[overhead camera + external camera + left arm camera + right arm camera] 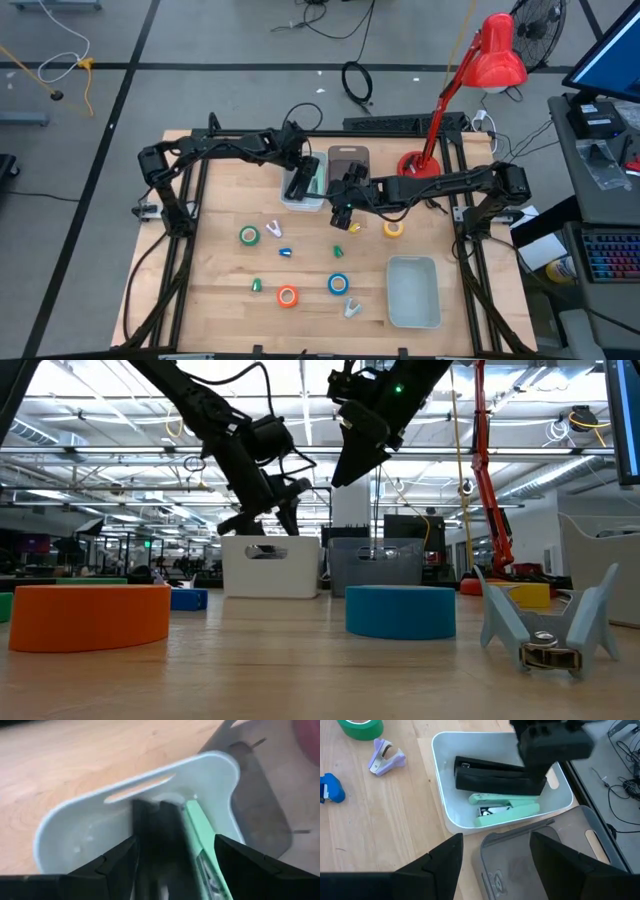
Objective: Pick and place Stapler, Stapler remover, tape
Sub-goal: Put the black stapler into the white bin, then put the blue stapler into the white bin
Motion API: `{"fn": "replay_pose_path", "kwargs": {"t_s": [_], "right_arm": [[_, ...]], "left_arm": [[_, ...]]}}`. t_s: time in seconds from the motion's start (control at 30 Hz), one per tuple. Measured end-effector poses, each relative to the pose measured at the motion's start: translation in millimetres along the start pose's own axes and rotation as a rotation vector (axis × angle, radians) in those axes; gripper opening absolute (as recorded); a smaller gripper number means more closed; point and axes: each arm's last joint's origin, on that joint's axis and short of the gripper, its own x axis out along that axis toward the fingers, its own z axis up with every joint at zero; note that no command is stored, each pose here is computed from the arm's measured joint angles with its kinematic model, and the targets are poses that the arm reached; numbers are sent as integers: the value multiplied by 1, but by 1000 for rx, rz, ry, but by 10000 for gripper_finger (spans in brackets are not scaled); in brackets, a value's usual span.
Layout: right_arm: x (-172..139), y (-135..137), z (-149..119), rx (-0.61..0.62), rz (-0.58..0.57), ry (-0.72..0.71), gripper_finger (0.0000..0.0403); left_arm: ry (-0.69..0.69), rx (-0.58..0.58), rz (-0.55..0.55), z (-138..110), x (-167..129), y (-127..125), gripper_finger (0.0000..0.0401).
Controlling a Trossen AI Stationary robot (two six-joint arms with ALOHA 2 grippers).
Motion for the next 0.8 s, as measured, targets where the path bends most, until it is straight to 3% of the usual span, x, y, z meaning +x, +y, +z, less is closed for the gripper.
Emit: {"fn": "replay_pose_path", "kwargs": {"t_s": [0.4, 0.5, 0.63, 0.8], "right_arm": [[0, 0, -1, -4, -1, 7, 224], [0, 0, -2, -11, -2, 22, 223], [0, -1, -6, -61, -6, 63, 218], [-17, -9, -6, -72, -4, 62, 213]], "left_arm": [[-124, 45, -103, 11, -62, -14, 237], [-99, 125, -149, 3, -82, -21, 226], [-36, 319, -142, -16, -104, -30, 209], [-60, 371, -152, -43, -122, -36, 189]]}}
